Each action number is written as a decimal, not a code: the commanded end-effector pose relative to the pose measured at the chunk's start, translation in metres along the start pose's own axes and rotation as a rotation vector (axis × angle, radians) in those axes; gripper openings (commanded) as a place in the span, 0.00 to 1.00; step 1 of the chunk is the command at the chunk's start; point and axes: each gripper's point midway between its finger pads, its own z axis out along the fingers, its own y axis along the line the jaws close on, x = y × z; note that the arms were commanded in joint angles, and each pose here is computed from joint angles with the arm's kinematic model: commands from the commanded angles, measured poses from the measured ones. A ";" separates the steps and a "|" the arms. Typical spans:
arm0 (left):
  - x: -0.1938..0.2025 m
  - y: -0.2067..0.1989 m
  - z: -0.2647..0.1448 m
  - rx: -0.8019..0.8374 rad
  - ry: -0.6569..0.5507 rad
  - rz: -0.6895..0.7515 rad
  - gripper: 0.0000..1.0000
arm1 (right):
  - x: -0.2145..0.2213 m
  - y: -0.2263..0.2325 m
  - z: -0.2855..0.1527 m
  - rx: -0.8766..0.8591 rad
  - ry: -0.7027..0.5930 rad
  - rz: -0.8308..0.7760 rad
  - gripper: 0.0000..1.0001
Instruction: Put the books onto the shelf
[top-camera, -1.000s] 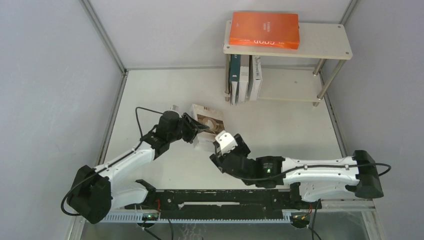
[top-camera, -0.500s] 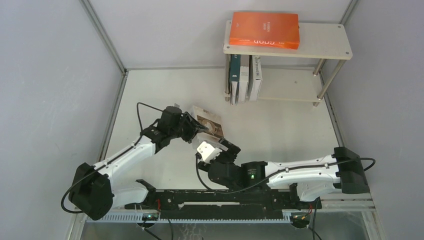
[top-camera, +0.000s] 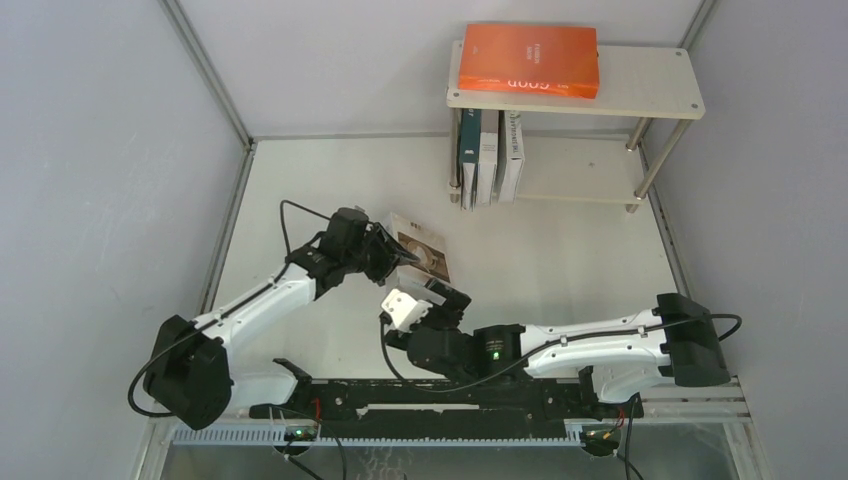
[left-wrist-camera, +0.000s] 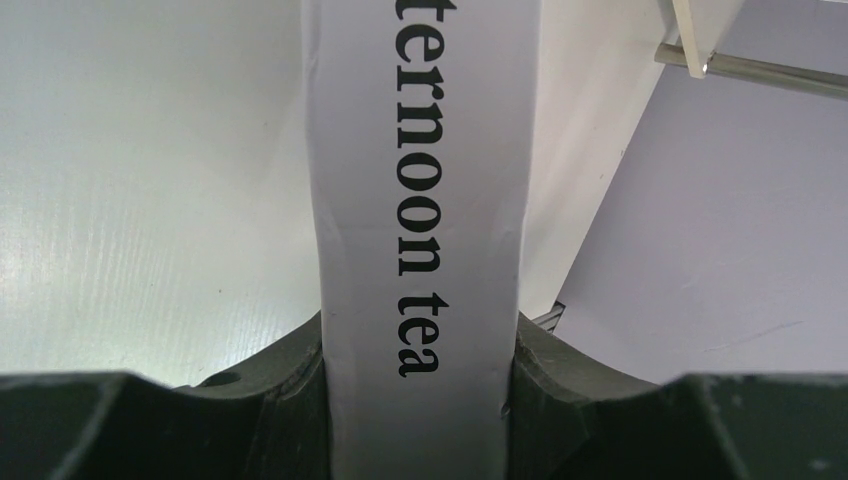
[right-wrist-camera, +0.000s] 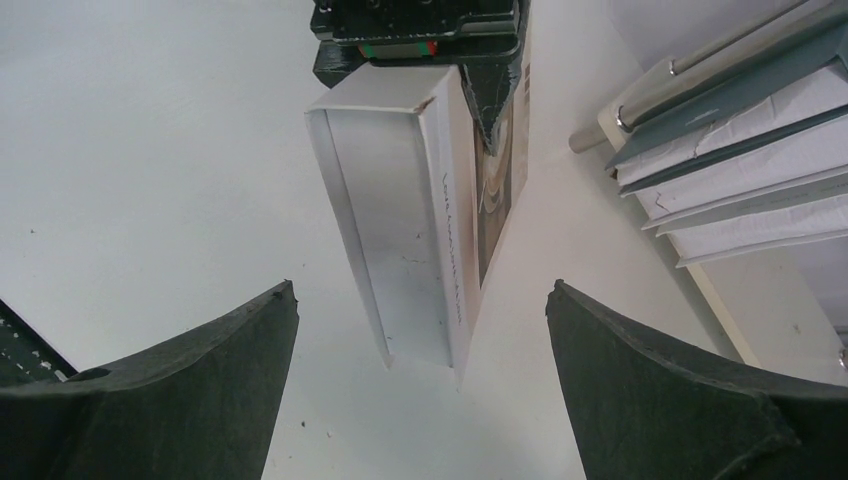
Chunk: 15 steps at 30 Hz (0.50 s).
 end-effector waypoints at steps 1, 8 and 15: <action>-0.005 -0.040 -0.008 0.103 0.002 0.055 0.43 | -0.026 0.002 -0.003 -0.015 -0.053 0.044 0.99; -0.005 -0.046 -0.007 0.111 0.019 0.064 0.44 | -0.021 0.005 0.007 -0.026 -0.030 0.044 0.99; -0.004 -0.050 -0.009 0.113 0.029 0.077 0.44 | -0.018 -0.004 0.019 0.002 -0.012 0.055 0.99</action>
